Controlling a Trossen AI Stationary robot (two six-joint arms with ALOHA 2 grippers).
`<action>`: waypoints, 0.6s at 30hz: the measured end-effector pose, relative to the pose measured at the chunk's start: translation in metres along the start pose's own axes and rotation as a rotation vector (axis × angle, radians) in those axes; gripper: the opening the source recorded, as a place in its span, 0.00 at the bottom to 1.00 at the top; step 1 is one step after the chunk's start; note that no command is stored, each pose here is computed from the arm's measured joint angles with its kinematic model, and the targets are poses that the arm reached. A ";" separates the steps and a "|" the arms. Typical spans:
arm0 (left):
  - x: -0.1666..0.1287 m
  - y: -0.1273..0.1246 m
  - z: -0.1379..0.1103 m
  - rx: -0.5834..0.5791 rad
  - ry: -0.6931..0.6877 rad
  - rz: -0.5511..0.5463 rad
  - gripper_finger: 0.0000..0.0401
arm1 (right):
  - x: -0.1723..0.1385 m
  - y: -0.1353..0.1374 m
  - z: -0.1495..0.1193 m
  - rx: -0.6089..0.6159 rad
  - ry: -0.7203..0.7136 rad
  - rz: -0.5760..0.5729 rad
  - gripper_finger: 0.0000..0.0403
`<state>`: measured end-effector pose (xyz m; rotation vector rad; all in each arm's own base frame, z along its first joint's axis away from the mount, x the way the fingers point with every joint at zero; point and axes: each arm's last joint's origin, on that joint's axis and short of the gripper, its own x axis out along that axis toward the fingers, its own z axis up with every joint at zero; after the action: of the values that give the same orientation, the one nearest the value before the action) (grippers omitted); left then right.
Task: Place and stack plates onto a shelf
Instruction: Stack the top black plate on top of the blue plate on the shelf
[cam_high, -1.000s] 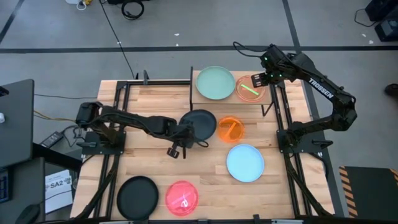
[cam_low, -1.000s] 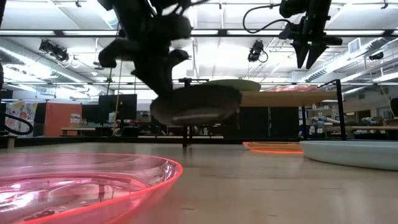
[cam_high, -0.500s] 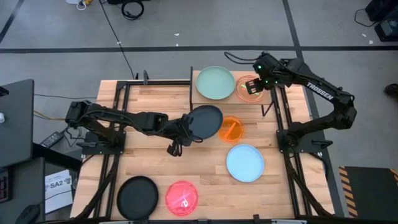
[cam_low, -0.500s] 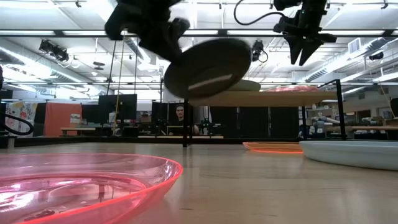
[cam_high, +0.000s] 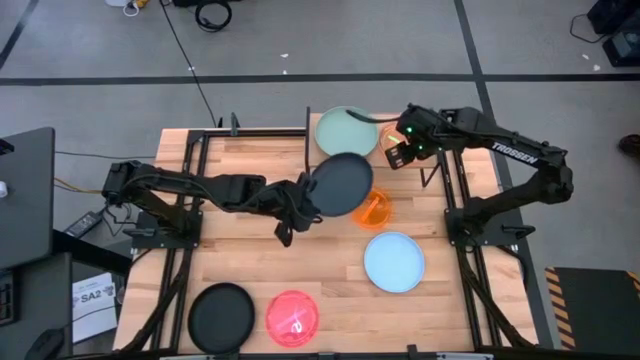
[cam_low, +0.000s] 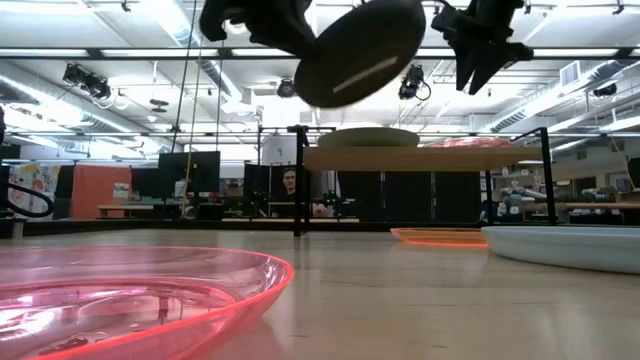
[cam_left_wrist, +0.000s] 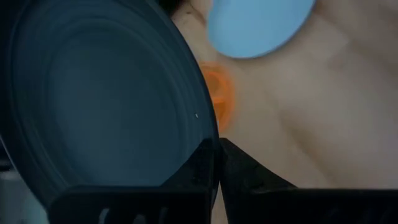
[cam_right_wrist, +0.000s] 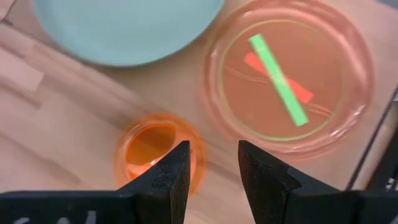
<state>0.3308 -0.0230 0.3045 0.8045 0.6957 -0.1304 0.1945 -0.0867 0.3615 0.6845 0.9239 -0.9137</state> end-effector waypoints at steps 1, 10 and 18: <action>-0.001 0.002 0.000 0.022 0.008 0.017 0.04 | -0.001 0.002 -0.002 -0.009 0.002 0.007 0.35; 0.002 0.022 -0.016 0.078 0.088 0.083 0.04 | -0.007 0.022 -0.019 -0.063 0.019 0.062 0.35; 0.008 0.051 -0.043 0.063 0.132 0.142 0.04 | -0.012 0.033 -0.031 -0.093 0.030 0.101 0.35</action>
<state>0.3328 0.0435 0.3102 0.9260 0.7591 0.0300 0.2090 -0.0416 0.3616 0.6610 0.9443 -0.7680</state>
